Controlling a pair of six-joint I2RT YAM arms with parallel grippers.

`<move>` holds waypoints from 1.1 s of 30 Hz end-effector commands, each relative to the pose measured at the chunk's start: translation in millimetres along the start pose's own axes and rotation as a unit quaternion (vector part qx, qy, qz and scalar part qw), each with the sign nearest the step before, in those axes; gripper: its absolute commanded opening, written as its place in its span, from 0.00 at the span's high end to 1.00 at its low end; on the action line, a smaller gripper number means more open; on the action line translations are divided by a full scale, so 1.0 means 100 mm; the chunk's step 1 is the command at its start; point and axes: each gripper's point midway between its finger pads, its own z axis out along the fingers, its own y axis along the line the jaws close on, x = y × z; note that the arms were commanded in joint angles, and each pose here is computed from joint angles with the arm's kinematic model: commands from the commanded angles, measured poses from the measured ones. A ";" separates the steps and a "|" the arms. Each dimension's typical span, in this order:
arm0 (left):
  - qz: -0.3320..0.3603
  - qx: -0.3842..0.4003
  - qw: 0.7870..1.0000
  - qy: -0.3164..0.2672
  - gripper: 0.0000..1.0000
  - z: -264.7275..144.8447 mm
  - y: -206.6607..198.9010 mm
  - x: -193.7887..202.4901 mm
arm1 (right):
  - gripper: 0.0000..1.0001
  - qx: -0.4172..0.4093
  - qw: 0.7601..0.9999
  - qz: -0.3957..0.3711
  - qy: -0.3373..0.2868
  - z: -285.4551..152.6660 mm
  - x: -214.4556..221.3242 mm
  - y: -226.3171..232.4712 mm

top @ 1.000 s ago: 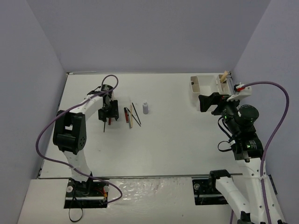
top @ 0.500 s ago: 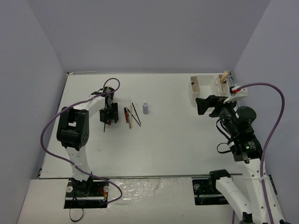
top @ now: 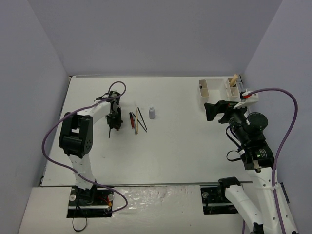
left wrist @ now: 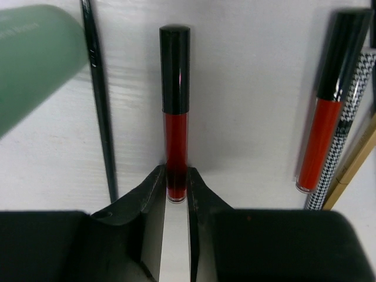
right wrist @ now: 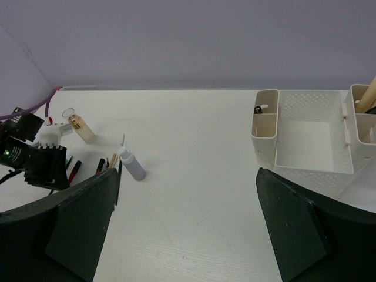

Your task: Organize the makeup

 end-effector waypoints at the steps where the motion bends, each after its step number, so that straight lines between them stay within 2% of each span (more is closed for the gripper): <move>1: -0.009 0.016 0.999 -0.029 0.95 -0.22 -0.17 0.03 | 0.00 -0.013 0.999 -0.010 -0.037 0.00 -0.20 0.06; 6: -0.001 0.017 0.999 -0.044 1.00 -0.37 -0.26 0.15 | 0.00 -0.045 0.998 -0.004 -0.031 0.01 -0.21 0.19; 12: 0.036 0.068 0.986 -0.150 1.00 -1.02 -0.59 0.08 | 0.00 -0.130 0.991 0.035 0.013 0.10 -0.12 0.50; 16: 0.088 0.159 0.945 -0.271 1.00 -1.68 -1.08 0.04 | 0.01 -0.179 0.981 0.065 0.043 0.16 -0.05 0.74; 19: 0.119 0.212 0.915 -0.323 1.00 -2.02 -1.34 0.09 | 0.02 -0.201 0.975 0.076 0.061 0.22 0.01 0.92; 21: 0.147 0.255 0.886 -0.358 1.00 -2.30 -1.56 0.16 | 0.04 -0.227 0.967 0.084 0.077 0.25 0.07 1.13; 24: 0.186 0.302 0.844 -0.402 1.00 -2.68 -1.81 0.26 | 0.06 -0.249 0.960 0.108 0.068 0.30 0.04 1.30; 28: 0.215 0.347 0.809 -0.423 1.00 -2.99 -2.02 0.36 | 0.09 -0.277 0.951 0.123 0.061 0.35 0.05 1.52; 33: 0.240 0.379 0.783 -0.432 1.00 -3.25 -2.22 0.51 | 0.15 -0.278 0.950 0.122 0.066 0.46 0.13 1.70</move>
